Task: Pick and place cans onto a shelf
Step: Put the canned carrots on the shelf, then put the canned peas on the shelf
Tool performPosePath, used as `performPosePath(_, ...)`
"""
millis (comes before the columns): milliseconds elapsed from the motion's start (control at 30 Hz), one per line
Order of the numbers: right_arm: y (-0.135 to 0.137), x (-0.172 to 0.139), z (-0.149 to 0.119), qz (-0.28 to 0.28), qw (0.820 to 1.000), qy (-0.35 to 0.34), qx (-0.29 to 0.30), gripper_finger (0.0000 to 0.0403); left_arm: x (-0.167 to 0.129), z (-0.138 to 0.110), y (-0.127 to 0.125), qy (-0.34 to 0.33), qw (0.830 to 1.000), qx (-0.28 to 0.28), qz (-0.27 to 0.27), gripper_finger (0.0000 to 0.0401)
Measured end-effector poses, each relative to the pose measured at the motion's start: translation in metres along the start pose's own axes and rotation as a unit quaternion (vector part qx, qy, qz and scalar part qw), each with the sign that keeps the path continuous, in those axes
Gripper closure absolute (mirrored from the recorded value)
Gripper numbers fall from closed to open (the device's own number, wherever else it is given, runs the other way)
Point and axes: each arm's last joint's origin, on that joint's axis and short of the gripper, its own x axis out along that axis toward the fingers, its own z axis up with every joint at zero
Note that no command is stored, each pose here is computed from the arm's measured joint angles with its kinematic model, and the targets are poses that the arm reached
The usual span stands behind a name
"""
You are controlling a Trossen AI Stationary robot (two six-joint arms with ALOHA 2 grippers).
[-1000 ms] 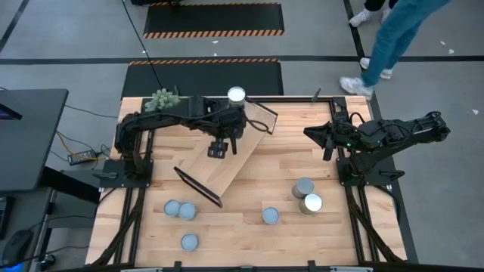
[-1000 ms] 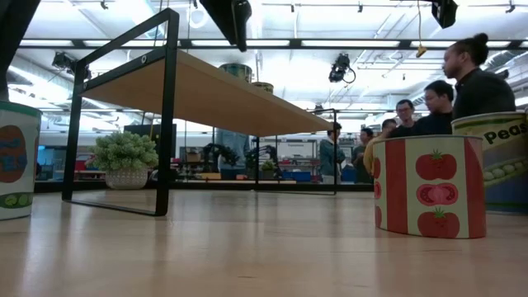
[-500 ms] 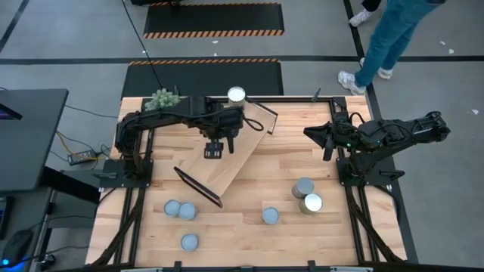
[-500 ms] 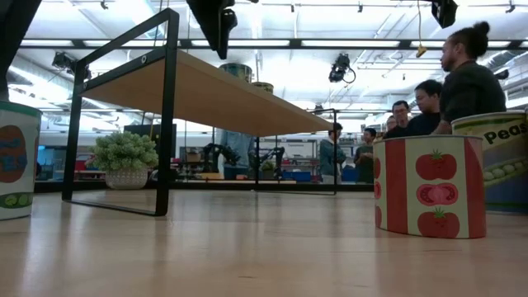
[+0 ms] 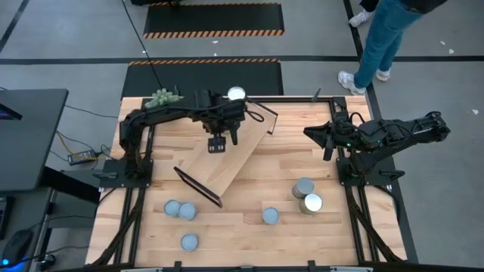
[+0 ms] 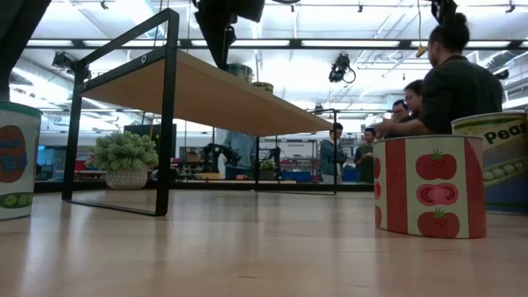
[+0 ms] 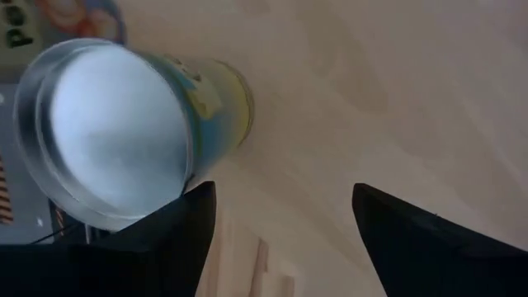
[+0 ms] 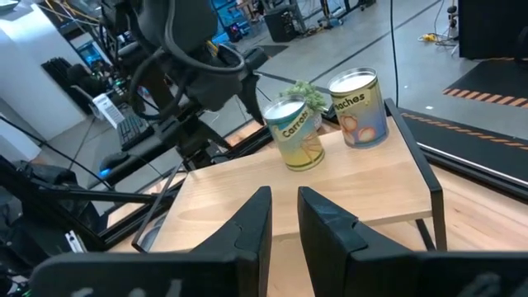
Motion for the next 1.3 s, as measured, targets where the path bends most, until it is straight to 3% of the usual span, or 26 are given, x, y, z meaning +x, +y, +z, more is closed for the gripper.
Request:
performPosePath(200, 0.0, 0.0, 0.0, 0.002, 1.0, -0.002, 0.002, 0.0334, 0.0, -0.001, 0.008, 0.002, 0.999, 0.008, 0.036, 0.0113)
performPosePath(733, 0.0, 0.0, 0.0, 0.002, 1.0, -0.001, 0.003, 0.0334, 0.005, -0.007, 0.041, 0.013, 0.998, -0.027, 0.06, 0.0113)
performPosePath(900, 0.001, 0.0, 0.0, 0.005, 1.0, 0.001, 0.003, 0.0334, -0.007, -0.003, 0.027, -0.013, 1.0, 0.002, 0.015, 0.0113)
performPosePath(1100, 0.001, 0.0, -0.002, 0.026, 0.999, 0.02, -0.004, 0.0334, -0.035, 0.009, -0.004, -0.113, 0.99, 0.05, -0.074, 0.0113)
performPosePath(1300, 0.006, 0.006, -0.012, 0.07, 0.993, 0.091, -0.014, 0.0334, -0.039, 0.02, -0.034, -0.157, 0.981, 0.072, -0.088, 0.0113)
